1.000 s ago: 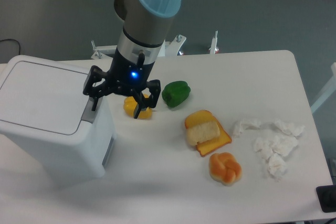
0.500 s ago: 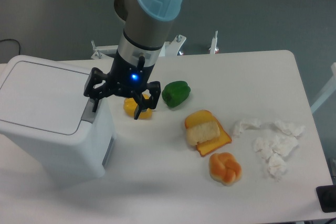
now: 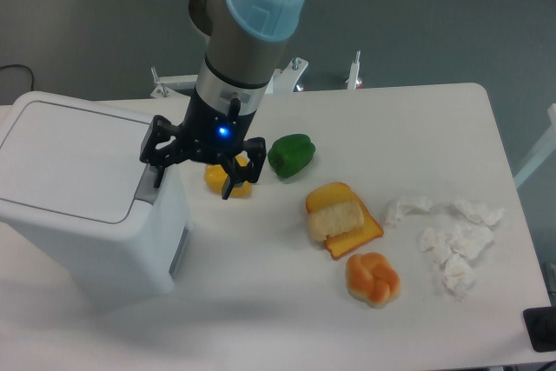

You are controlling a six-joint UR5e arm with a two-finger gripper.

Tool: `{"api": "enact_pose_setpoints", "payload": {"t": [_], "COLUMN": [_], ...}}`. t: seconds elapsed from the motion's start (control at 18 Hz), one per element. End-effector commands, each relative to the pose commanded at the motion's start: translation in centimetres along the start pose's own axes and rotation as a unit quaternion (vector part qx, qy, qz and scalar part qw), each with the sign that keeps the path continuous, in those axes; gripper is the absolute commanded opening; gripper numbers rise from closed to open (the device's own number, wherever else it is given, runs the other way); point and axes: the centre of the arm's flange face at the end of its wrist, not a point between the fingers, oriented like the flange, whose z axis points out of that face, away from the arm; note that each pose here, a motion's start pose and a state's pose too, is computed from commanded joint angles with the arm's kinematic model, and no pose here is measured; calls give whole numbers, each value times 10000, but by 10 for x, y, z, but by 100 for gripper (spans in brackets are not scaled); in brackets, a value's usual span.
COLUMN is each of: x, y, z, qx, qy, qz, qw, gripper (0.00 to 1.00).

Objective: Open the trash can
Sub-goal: 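Press the gripper against the lid edge until the lid flips up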

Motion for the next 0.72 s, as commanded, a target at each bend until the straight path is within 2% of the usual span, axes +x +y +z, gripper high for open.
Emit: {"api": "enact_pose_setpoints", "payload": {"t": [0.72], "x": [-2], "y": [-1], "z": [4], "qx": [-25], "qy": [15], "qz": [-21], "qw": [10000], "gripper": [100]}}
